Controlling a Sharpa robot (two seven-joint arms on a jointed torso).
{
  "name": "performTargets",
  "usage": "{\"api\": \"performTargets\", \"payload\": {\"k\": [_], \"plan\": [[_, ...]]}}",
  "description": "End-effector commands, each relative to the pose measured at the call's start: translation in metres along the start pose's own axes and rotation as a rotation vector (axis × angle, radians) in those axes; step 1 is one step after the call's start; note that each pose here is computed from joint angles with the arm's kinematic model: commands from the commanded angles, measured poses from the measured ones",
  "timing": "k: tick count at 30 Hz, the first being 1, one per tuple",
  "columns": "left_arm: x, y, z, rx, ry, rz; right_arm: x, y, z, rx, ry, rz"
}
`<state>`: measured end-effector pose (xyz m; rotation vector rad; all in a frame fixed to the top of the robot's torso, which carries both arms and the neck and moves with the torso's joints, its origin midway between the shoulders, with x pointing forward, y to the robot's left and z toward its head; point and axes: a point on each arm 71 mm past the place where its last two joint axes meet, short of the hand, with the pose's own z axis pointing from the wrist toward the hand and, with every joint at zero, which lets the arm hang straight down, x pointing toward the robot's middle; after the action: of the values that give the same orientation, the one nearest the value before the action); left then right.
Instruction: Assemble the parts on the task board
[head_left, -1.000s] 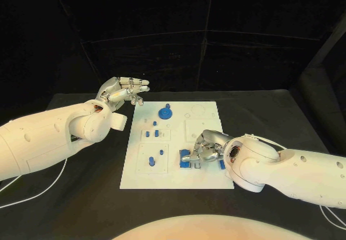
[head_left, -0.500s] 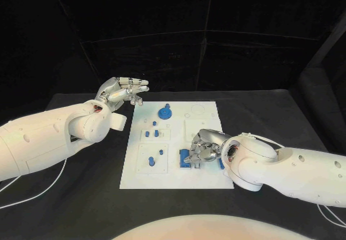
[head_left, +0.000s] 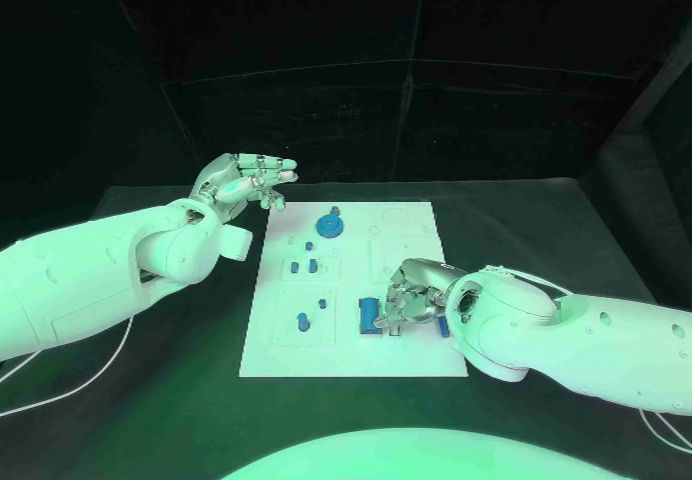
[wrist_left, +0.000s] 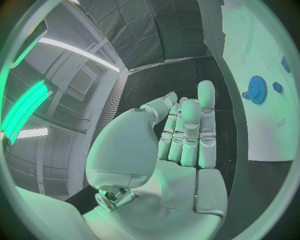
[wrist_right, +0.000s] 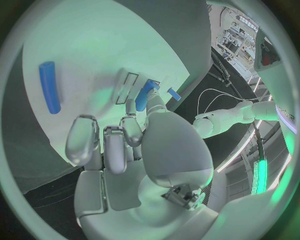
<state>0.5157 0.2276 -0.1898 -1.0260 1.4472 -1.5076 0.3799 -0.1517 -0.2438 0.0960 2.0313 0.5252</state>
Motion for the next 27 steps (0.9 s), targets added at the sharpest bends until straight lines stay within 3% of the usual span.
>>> {"api": "performTargets", "payload": {"k": [1, 5, 9, 14, 21, 27], "plan": [[0.0003, -0.0011, -0.0001, 0.004, 0.008, -0.006, -0.004, 0.0, -0.002, -0.03, -0.04, 0.02], [-0.0003, -0.0012, -0.0004, 0.004, 0.006, -0.006, -0.015, -0.011, -0.012, -0.058, -0.12, 0.102], [-0.0005, -0.0012, -0.0006, 0.004, 0.005, -0.005, -0.022, -0.031, -0.023, -0.03, -0.137, 0.127], [-0.0009, -0.0011, -0.0006, 0.004, 0.003, -0.004, -0.028, -0.061, -0.036, 0.049, -0.113, 0.089], [0.0002, -0.0011, -0.0005, 0.004, 0.005, -0.005, -0.033, -0.079, -0.042, 0.105, -0.111, 0.016], [0.0009, -0.0009, -0.0004, 0.003, 0.007, -0.006, -0.028, -0.085, -0.039, 0.154, -0.034, -0.075]]}}
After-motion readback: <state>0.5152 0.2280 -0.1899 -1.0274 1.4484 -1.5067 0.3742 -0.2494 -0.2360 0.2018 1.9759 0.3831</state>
